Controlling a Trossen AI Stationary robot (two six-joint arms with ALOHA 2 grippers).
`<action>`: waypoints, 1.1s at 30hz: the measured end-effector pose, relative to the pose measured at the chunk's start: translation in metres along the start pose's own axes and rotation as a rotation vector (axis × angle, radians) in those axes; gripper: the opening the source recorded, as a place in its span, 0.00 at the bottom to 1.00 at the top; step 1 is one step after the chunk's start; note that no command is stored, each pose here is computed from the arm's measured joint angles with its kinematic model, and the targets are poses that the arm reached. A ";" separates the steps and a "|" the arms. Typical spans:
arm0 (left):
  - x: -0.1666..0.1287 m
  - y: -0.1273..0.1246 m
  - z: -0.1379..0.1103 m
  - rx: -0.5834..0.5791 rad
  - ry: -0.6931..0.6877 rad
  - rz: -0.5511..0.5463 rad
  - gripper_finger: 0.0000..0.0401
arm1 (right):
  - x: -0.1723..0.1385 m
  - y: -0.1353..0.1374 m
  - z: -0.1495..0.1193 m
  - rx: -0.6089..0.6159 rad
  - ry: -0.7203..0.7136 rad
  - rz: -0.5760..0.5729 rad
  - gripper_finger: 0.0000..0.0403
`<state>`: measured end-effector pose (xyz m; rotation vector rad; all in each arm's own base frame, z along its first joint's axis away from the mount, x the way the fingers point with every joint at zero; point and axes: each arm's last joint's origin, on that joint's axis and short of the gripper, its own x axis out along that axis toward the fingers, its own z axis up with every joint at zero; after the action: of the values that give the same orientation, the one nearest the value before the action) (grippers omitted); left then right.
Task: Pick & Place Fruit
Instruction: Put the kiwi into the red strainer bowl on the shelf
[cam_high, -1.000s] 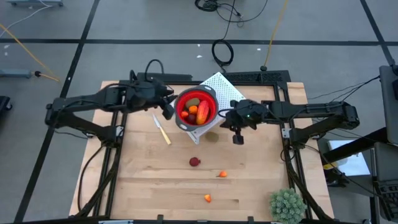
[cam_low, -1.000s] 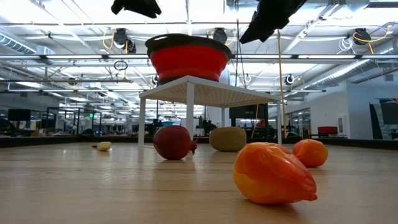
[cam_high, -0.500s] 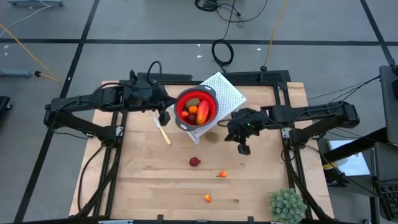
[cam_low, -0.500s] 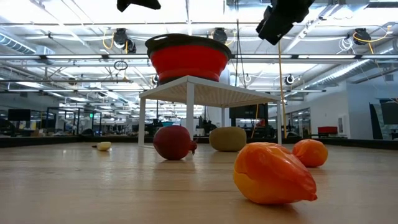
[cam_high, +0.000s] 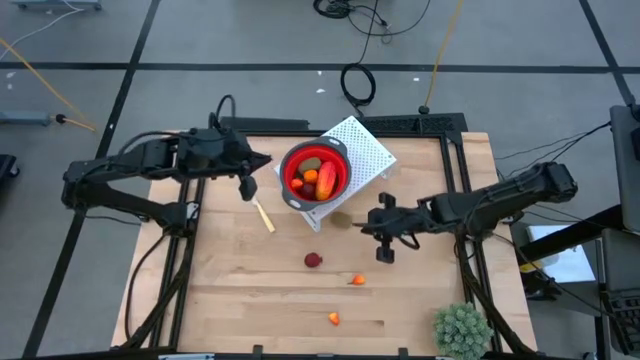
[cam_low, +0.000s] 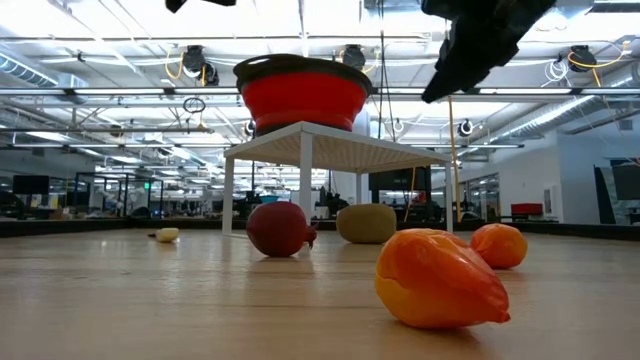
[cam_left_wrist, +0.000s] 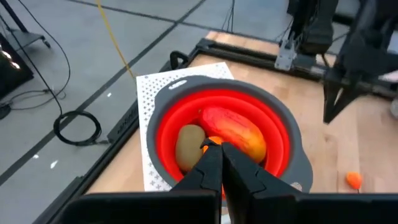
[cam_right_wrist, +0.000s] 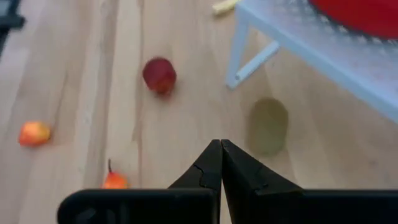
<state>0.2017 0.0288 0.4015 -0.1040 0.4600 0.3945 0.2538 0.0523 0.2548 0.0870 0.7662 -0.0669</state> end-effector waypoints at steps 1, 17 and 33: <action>-0.003 0.001 -0.002 -0.012 -0.010 -0.001 0.01 | 0.002 0.001 -0.002 -0.001 -0.022 -0.003 0.00; -0.041 0.019 -0.055 -0.159 -0.067 -0.013 0.00 | 0.047 0.004 -0.038 -0.047 -0.130 0.022 0.04; -0.072 0.027 -0.061 -0.135 -0.158 -0.072 0.02 | 0.072 -0.009 -0.044 0.102 -0.062 -0.027 0.44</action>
<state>0.1068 0.0173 0.3797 -0.2175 0.2725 0.3599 0.2741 0.0460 0.1729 0.1705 0.7016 -0.1343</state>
